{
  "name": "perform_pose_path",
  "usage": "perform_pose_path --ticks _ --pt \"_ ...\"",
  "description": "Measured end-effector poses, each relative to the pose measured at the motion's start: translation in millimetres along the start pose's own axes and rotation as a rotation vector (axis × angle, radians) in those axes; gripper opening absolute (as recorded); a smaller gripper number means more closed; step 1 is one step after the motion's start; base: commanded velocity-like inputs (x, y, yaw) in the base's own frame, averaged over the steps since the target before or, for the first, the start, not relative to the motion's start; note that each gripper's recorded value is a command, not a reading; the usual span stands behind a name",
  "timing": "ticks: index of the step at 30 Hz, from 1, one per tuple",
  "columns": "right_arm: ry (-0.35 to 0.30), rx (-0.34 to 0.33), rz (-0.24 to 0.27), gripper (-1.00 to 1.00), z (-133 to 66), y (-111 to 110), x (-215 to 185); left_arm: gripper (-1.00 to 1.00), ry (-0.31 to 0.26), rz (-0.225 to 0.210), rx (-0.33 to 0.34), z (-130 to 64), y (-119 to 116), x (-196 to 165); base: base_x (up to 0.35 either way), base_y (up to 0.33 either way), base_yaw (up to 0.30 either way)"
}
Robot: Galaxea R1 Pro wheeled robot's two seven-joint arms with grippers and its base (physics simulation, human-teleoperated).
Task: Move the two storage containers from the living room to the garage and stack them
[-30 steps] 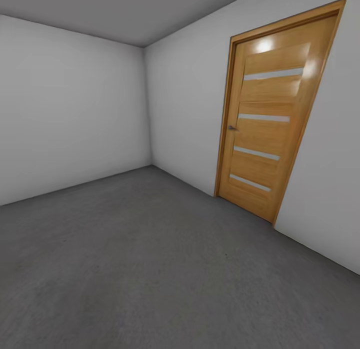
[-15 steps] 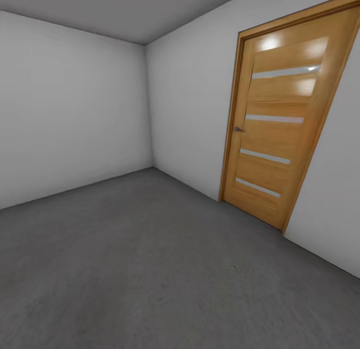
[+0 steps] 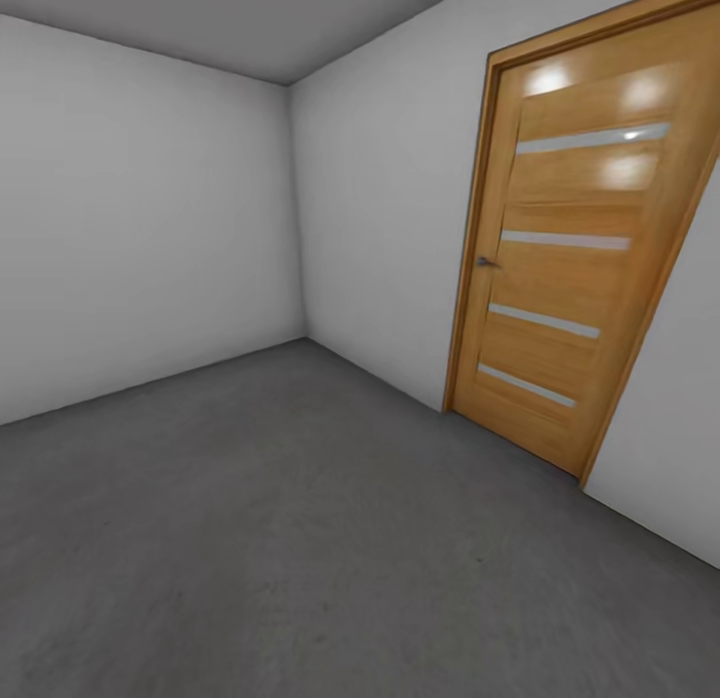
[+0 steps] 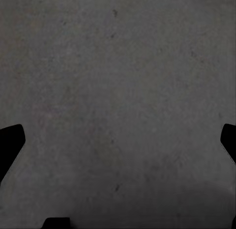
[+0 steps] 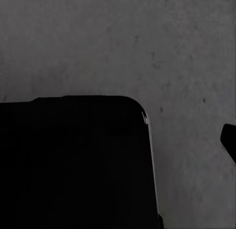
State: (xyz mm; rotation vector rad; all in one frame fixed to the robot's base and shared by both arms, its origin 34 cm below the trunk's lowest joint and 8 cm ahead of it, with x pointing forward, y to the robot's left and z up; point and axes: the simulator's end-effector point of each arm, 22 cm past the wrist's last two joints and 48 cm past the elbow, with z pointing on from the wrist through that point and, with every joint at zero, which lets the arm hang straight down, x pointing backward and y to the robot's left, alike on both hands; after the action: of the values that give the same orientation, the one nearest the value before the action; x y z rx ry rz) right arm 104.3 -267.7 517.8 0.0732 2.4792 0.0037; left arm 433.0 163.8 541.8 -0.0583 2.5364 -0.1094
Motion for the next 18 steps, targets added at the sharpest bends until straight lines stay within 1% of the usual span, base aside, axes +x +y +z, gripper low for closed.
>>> perform_pose_path --ticks 1,2,4,5,7,10,18 --pt "0.005 -0.004 -0.003 1.00 0.1 0.2 1.0 1.00 0.000 0.000 0.000 0.0 -0.2 -0.1 0.330 0.000 0.000" --pt "0.062 -0.015 -0.003 1.00 -0.3 2.2 13.4 1.00 0.000 -0.001 0.001 -0.1 -0.8 0.1 0.330 0.000 0.000" --pt "0.180 -0.070 -0.027 1.00 -3.6 12.2 39.2 1.00 0.000 -0.003 0.004 -0.2 -2.9 0.0 0.330 0.000 0.000" --pt "0.221 -0.097 -0.041 1.00 -5.5 17.0 47.9 1.00 0.001 -0.003 0.005 -0.2 -3.6 0.1 0.330 0.000 0.000" --pt "0.258 -0.121 -0.054 1.00 -7.5 20.8 55.7 1.00 0.002 -0.003 0.006 -0.2 -4.1 0.2 0.330 0.000 0.000" --pt "0.291 -0.136 -0.063 1.00 -9.6 22.8 62.6 1.00 0.004 -0.004 0.007 -0.3 -4.7 0.6 0.330 0.000 0.000" --pt "0.299 -0.136 -0.067 1.00 -9.0 22.6 63.6 1.00 0.000 -0.008 0.012 -0.4 -8.3 -0.3 0.330 0.000 0.000"
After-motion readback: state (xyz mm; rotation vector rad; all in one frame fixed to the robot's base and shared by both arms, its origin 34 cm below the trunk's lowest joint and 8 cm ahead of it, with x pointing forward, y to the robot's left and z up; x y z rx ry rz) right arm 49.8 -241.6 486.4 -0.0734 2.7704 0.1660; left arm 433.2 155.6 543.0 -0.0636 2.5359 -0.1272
